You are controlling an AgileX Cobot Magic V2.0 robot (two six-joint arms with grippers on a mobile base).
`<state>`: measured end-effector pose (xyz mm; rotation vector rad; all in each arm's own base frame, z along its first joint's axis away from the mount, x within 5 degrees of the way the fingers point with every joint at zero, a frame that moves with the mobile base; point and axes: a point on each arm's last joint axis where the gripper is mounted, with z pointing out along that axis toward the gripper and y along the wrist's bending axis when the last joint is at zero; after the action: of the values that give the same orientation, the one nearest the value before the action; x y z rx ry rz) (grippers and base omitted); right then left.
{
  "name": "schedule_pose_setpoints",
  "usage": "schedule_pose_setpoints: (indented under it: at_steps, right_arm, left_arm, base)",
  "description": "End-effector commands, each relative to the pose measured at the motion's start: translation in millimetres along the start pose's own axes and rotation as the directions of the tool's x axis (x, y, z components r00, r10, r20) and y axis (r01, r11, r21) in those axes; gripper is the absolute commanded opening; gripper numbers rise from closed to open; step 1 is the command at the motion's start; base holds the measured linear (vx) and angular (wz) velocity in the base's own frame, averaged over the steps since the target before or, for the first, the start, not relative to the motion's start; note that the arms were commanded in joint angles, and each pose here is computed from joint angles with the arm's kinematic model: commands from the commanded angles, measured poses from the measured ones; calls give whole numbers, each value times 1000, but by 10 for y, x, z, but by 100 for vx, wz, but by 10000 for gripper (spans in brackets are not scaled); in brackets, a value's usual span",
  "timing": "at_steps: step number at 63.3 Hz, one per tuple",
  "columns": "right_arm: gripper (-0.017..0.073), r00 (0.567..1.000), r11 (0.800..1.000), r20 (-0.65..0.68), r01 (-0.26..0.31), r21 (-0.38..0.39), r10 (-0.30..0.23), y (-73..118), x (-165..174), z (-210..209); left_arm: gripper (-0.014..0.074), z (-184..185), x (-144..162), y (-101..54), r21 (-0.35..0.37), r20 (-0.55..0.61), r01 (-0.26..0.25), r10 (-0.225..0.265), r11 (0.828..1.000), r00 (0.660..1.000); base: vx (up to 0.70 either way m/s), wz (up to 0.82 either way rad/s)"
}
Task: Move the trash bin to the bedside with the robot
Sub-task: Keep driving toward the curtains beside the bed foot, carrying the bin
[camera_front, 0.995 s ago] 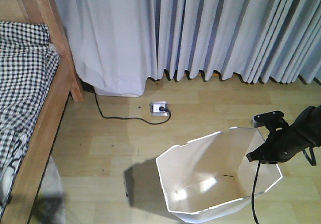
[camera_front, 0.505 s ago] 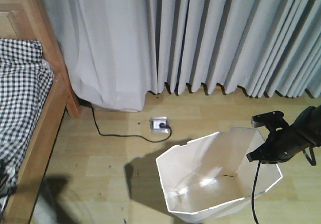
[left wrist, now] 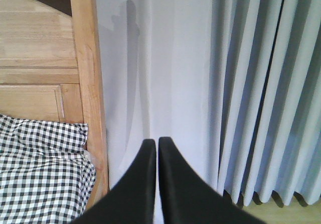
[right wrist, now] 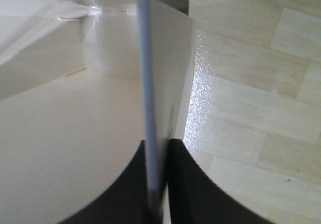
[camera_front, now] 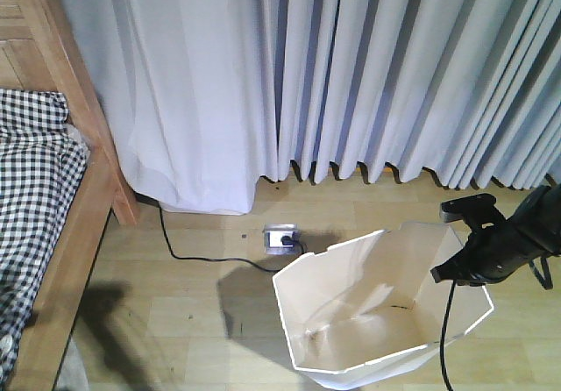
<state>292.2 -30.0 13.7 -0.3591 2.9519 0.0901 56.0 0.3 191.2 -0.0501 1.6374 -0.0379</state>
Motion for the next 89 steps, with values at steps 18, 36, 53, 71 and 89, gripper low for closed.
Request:
schedule_pose_setpoints:
  at_steps: [18,36,53,71,89]
  right_arm:
    - [-3,998,1000,67,-20,3,20,-17,-136,-208]
    - [-3,998,1000,67,-20,3,20,-17,-136,-208]
    - [-3,998,1000,67,-20,3,20,-17,-136,-208]
    - [-3,998,1000,67,-20,3,20,-17,-136,-208]
    - [-3,998,1000,67,-20,3,20,-17,-136,-208]
  left_arm:
    - [-6,7,23,0,7,53,18,-18,1000,998]
    - [-6,7,23,0,7,53,18,-18,1000,998]
    - [-6,7,23,0,7,53,18,-18,1000,998]
    - [-6,7,23,0,7,53,18,-18,1000,998]
    - [-6,7,23,0,7,53,18,-18,1000,998]
  base:
    - [9,1]
    - [8,0]
    - [6,1]
    - [1,0]
    - [0,0]
